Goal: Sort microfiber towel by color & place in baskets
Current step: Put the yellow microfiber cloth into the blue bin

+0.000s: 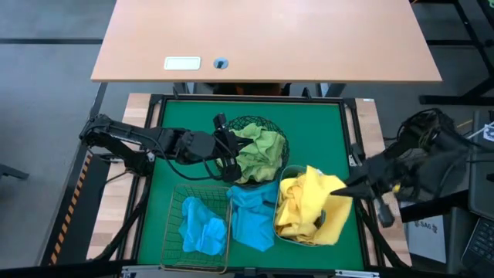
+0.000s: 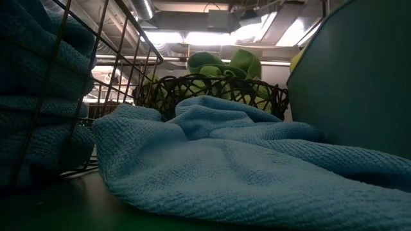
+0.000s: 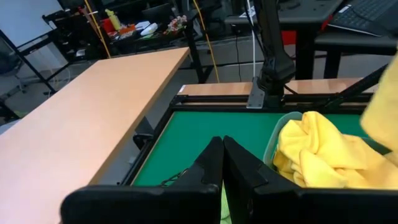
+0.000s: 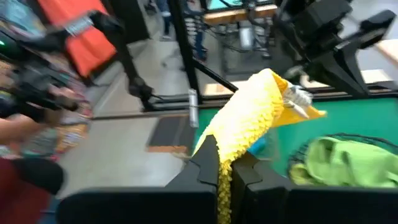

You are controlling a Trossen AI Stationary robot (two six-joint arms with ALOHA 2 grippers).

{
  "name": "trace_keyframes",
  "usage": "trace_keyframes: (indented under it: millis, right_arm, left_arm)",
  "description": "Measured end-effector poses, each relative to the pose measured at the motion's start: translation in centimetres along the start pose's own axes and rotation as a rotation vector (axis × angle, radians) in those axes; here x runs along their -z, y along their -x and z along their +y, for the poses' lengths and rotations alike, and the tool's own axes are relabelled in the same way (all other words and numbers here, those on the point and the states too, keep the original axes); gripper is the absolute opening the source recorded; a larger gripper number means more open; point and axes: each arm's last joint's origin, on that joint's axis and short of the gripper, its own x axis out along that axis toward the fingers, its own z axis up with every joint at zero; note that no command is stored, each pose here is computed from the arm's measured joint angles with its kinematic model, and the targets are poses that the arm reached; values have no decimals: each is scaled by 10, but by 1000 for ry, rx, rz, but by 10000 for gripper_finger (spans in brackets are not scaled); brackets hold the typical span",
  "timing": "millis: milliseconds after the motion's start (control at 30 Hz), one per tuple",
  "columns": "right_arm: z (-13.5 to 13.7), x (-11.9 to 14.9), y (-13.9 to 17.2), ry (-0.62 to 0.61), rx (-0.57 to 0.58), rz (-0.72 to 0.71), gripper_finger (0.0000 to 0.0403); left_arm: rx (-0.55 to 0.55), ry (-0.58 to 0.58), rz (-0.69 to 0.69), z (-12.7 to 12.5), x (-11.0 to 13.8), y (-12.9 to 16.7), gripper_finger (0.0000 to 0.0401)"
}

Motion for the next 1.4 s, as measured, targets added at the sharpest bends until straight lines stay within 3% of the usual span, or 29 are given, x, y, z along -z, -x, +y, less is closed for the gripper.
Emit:
trace_keyframes:
  millis: [167, 433, 667, 867, 1067, 1233, 1400]
  right_arm:
    - [3, 26, -18, 78, 117, 56, 1]
    - [-14, 58, -52, 65, 261, 156, 1]
    - [-36, 47, -52, 65, 312, 147, 1]
    - [-60, 21, -35, 37, 352, -13, 1]
    - [-64, 6, -41, 83, 262, -89, 1]
    - [-67, 17, -45, 99, 266, 5, 1]
    - [-69, 55, -69, 58, 303, 128, 1]
  left_arm:
    - [0, 0, 0, 0, 0, 0, 0]
    - [0, 0, 0, 0, 0, 0, 0]
    - [0, 0, 0, 0, 0, 0, 0]
    - [0, 0, 0, 0, 0, 0, 0]
    - [0, -2, 0, 0, 0, 0, 0]
    - [0, -2, 0, 0, 0, 0, 0]
    - [0, -1, 0, 0, 0, 0, 0]
